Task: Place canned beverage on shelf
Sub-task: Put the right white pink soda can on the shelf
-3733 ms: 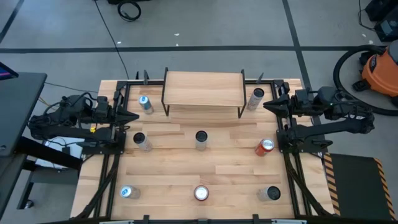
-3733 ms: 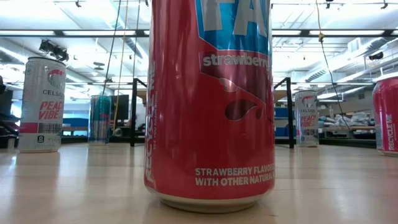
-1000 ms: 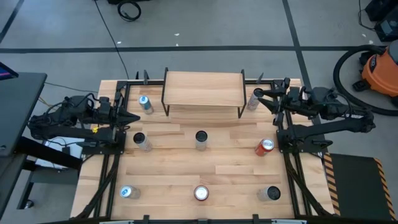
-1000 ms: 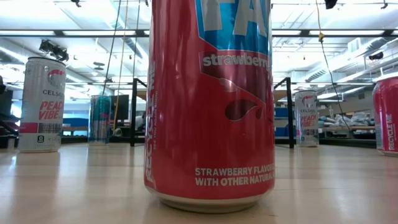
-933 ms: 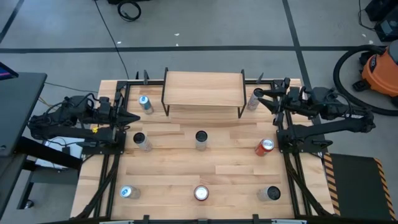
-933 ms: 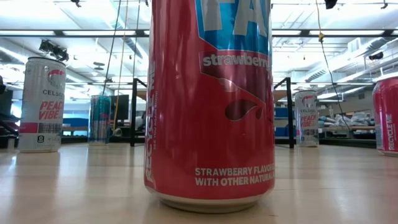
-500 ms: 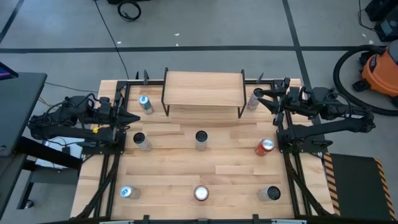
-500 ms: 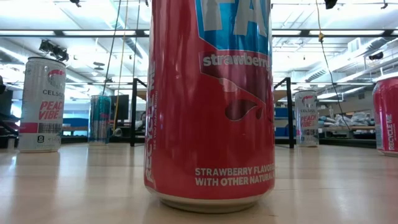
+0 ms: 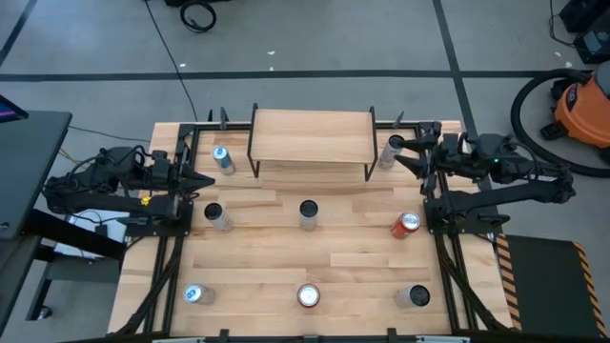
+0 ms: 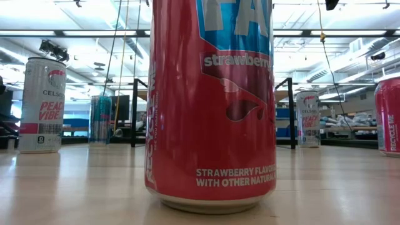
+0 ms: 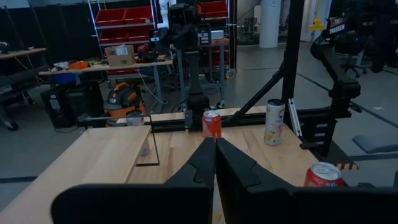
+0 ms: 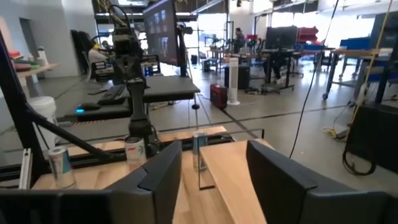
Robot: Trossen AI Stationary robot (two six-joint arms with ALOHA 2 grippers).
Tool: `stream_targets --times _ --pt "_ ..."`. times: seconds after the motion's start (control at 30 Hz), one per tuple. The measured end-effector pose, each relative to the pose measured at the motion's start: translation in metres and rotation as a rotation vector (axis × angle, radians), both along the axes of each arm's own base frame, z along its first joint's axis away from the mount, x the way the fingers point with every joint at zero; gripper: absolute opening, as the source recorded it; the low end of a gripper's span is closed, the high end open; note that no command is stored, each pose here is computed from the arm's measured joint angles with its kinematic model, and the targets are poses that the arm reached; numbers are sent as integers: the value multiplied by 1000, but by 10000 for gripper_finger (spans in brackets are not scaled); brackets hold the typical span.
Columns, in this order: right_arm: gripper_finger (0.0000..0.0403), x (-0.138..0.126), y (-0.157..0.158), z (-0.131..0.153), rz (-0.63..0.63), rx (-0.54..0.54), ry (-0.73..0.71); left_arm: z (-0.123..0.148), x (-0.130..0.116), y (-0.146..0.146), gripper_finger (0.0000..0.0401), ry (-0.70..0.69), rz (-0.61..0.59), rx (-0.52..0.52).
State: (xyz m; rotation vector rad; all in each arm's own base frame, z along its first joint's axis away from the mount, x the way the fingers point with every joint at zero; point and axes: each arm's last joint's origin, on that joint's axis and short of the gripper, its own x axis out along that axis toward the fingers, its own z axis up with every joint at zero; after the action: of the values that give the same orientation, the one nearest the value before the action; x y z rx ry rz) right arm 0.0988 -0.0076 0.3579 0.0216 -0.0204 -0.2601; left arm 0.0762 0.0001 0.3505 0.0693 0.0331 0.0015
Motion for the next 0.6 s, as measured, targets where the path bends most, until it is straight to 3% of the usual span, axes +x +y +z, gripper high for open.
stream_targets --times 0.33,0.6 --pt "320 1 2 -2 77 6 21 0 0 0 16 -1 0 -5" --pt "349 1 3 -2 99 5 19 0 0 0 16 -2 0 -5"
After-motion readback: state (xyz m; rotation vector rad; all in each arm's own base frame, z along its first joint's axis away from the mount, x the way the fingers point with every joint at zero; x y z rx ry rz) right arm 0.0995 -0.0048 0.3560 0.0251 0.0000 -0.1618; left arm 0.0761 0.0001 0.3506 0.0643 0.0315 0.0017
